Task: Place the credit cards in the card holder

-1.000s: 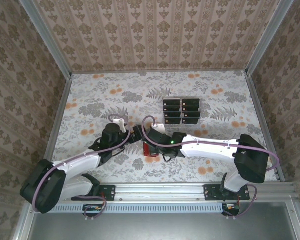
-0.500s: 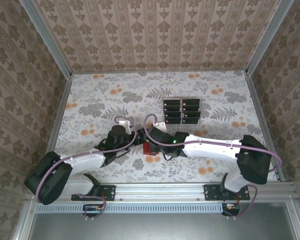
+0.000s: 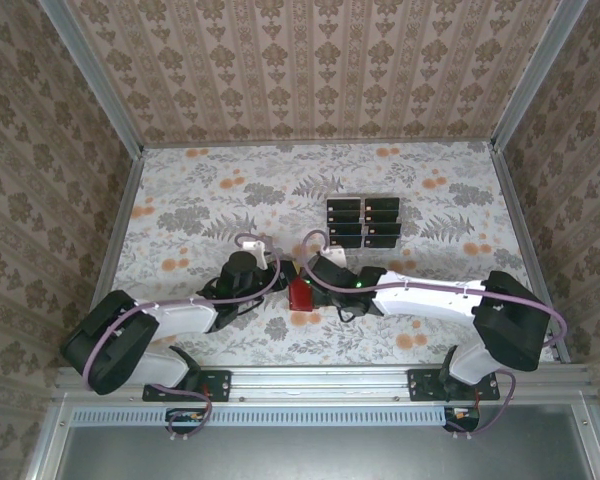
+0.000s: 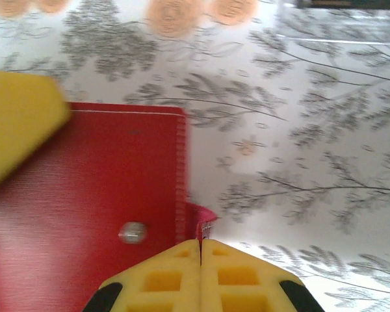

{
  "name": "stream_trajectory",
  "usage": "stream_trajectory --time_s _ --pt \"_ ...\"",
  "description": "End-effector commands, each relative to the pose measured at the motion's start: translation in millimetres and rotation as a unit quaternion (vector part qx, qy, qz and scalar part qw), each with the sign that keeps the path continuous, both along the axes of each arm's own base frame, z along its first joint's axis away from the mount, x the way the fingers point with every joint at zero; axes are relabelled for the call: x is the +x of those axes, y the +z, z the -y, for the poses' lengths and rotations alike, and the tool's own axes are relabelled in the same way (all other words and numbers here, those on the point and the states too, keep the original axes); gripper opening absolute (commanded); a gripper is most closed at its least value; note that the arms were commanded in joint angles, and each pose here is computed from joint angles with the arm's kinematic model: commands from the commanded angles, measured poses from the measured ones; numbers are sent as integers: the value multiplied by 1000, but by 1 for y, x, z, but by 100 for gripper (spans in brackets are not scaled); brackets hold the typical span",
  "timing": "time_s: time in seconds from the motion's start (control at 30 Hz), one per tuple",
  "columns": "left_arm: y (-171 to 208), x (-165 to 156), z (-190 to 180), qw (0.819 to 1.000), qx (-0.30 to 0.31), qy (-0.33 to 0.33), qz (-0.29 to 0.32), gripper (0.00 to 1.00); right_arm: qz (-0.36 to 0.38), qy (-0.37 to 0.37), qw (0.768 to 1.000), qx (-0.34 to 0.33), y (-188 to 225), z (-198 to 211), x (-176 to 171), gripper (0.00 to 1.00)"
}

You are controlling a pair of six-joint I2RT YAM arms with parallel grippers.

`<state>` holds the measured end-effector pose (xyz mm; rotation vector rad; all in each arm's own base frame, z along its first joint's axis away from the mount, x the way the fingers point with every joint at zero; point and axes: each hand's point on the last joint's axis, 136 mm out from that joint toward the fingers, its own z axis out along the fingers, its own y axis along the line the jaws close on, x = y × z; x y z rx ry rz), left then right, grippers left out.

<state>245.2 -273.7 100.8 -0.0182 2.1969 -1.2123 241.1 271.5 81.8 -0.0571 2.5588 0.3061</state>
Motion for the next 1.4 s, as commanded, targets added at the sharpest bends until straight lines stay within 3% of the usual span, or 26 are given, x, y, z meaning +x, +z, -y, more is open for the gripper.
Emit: stream_trajectory --time_s 0.0,0.27,0.4,0.5,0.63,0.83,1.17,1.27,1.37 --pt "9 10 1 999 5 3 38 0 -2 -30 1000 -4 -2 24 -1 0" --pt "-14 12 0 999 31 4 21 3 -4 0 999 44 8 14 -2 0" --pt "-25 15 -7 999 46 12 9 44 -4 32 997 75 19 -4 -2 0" --pt "-28 15 -16 998 60 17 2 61 -2 45 995 93 28 -14 -2 0" --pt "-22 12 -26 996 90 15 6 73 -1 53 992 113 38 -23 0 0" --pt "-6 6 -29 994 109 -2 20 76 22 54 986 159 70 -28 0 0" --pt "-8 2 -18 994 108 -19 15 77 21 41 986 162 68 -25 1 0" --pt "-18 -1 -20 993 119 -16 8 74 20 33 987 153 62 -20 0 0" --pt "-29 -4 -27 992 129 -7 1 62 16 23 989 144 53 -13 -1 0"
